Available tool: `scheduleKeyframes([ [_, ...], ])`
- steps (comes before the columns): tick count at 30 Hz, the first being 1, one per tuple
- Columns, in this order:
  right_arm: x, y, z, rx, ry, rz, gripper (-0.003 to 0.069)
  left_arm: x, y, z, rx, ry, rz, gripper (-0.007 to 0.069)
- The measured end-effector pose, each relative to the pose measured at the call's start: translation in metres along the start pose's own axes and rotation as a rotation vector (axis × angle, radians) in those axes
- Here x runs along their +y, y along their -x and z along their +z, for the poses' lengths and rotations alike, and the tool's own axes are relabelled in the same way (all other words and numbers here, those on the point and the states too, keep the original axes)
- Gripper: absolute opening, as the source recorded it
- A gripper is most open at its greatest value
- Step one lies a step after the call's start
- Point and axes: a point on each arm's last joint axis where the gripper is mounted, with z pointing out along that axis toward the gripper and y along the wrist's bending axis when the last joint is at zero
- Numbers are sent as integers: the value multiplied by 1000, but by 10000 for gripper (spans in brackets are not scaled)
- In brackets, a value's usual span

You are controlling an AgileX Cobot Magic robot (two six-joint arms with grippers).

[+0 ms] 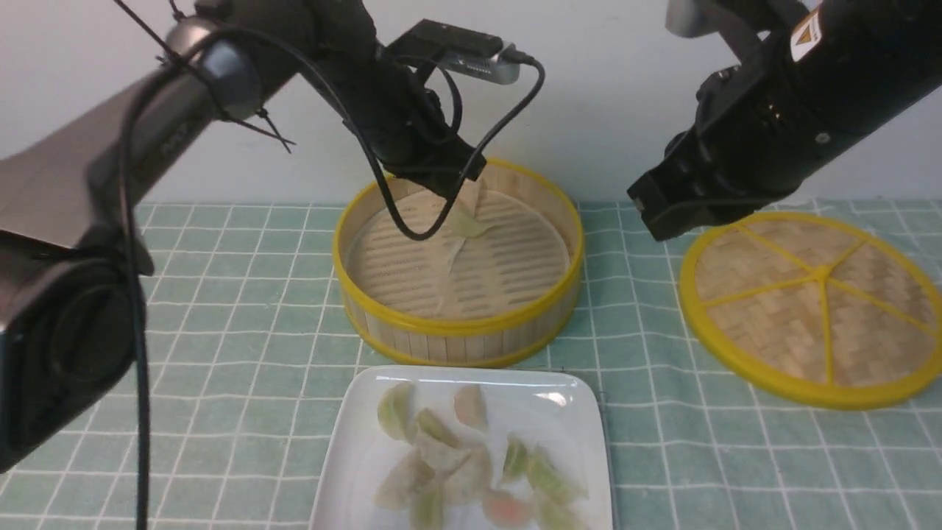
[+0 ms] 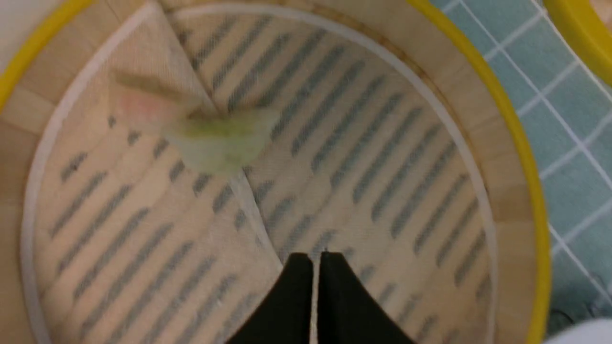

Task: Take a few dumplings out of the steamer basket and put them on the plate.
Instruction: Use the left arm to grab a dumpling from the steamer

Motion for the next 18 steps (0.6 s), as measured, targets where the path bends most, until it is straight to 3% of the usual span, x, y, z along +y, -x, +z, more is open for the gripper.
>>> scheduleKeyframes([
  [1, 0, 0, 0, 0, 0, 0, -15, 0, 1, -1, -7, 2, 3, 31],
  [4, 1, 0, 0, -2, 9, 4, -15, 10, 2, 31, -36, 21, 1, 150],
  [11, 1, 0, 0, -2, 12, 3, -15, 26, -8, 84, -95, 66, -23, 495],
  [15, 1, 0, 0, -2, 12, 3, -15, 30, -15, 101, -85, 70, -33, 552],
  [17, 1, 0, 0, -2, 12, 3, -15, 30, -15, 101, -91, 72, -33, 536],
  [18, 1, 0, 0, -2, 12, 3, -15, 30, -15, 101, -89, 71, -36, 466],
])
